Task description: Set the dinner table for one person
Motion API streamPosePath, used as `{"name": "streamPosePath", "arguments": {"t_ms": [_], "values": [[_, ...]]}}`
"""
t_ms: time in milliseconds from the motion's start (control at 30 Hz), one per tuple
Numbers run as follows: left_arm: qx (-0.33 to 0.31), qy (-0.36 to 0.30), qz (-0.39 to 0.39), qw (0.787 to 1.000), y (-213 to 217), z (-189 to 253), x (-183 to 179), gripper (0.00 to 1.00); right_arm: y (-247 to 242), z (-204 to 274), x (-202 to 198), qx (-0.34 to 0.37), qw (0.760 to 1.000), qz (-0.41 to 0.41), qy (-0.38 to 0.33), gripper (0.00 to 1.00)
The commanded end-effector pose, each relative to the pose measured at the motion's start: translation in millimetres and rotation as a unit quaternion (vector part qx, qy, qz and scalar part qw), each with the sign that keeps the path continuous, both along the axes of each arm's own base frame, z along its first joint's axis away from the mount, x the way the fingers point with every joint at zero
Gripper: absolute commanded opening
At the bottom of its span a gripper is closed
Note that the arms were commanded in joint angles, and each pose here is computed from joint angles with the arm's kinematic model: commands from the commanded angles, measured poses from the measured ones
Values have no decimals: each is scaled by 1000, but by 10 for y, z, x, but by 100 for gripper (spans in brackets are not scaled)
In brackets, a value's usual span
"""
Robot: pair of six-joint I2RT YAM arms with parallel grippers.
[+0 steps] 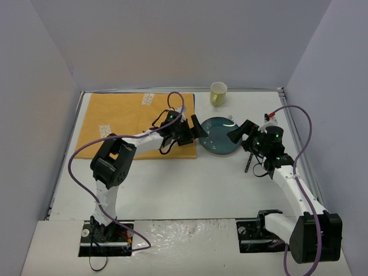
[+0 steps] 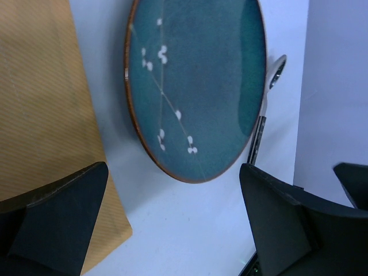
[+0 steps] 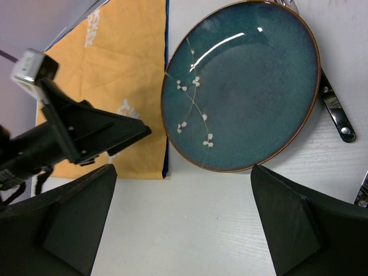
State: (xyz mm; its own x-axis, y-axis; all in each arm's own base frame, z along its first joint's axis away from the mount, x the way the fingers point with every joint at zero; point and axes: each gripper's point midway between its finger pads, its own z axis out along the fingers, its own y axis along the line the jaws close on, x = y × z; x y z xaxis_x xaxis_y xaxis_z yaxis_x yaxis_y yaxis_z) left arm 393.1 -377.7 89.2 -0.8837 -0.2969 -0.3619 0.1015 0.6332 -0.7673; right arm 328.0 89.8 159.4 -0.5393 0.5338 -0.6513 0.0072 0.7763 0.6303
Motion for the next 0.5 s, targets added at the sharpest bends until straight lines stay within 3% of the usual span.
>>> {"name": "streamPosePath", "arguments": {"t_ms": [0,467], "values": [[-69,-35,8,997,-255,495,169,93,-29,312,64,-8,999,1,-49,100],[-64,-9,11,998,-502,282,188,85,-53,272,57,-14,999,-3,-43,100]]}}
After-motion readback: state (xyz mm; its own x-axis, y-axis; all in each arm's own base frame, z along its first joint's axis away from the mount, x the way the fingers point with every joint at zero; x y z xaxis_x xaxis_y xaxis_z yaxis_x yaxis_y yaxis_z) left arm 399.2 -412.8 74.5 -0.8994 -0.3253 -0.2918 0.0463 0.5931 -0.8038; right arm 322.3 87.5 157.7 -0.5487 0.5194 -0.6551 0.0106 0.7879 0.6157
